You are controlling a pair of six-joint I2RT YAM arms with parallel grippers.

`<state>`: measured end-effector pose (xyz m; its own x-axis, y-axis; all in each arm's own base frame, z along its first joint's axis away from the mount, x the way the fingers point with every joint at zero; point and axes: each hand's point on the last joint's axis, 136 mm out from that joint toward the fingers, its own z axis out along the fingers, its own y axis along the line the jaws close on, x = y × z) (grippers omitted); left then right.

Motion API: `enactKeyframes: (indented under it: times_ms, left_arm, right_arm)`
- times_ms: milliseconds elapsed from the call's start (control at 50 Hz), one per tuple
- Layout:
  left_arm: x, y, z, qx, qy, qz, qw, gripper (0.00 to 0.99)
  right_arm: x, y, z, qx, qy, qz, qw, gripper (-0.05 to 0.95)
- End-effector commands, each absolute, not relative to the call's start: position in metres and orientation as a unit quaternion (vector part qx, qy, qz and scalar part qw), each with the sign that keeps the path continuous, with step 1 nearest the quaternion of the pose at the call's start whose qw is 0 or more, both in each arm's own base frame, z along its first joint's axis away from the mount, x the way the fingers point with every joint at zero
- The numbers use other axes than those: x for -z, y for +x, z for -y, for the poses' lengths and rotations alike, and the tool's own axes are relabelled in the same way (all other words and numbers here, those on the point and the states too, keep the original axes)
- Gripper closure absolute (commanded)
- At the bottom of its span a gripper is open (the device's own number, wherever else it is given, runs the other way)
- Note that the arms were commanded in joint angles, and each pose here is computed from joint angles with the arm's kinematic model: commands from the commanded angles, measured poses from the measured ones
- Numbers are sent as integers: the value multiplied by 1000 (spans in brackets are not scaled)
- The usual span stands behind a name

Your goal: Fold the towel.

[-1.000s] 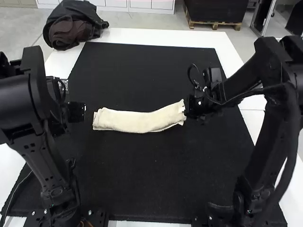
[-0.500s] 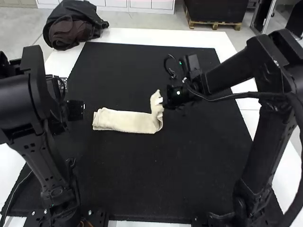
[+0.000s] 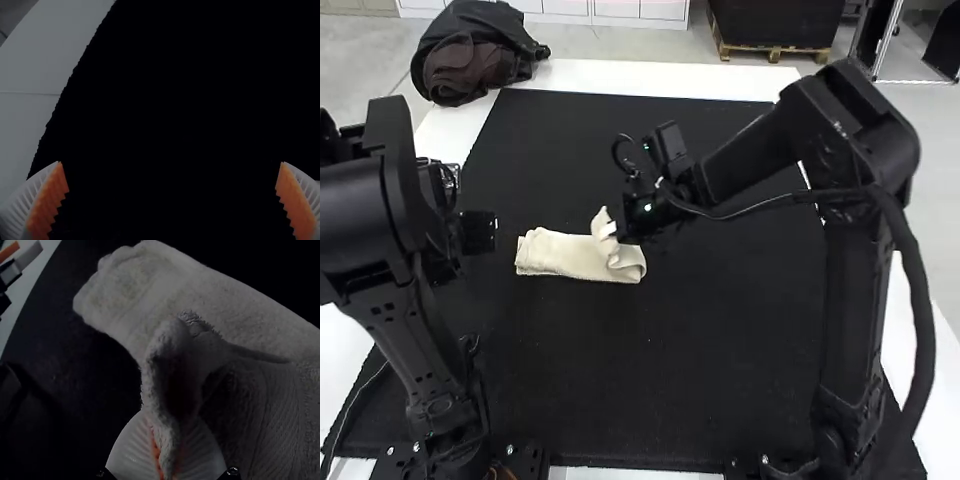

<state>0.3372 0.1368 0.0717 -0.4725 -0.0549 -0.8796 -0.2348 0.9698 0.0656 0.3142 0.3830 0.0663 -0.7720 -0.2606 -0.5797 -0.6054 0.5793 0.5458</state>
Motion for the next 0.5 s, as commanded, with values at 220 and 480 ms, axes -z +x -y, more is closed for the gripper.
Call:
enactKeyframes:
  times_ms: [220, 480]
  left_arm:
    - [-67, 320, -152, -107, -112, -849, 505, 26]
    - [-62, 312, -160, -115, -117, -851, 499, 26]
  right_arm:
    - [-78, 319, -439, -409, -275, -839, 232, 926]
    - [-74, 331, -469, -416, -284, -831, 237, 926]
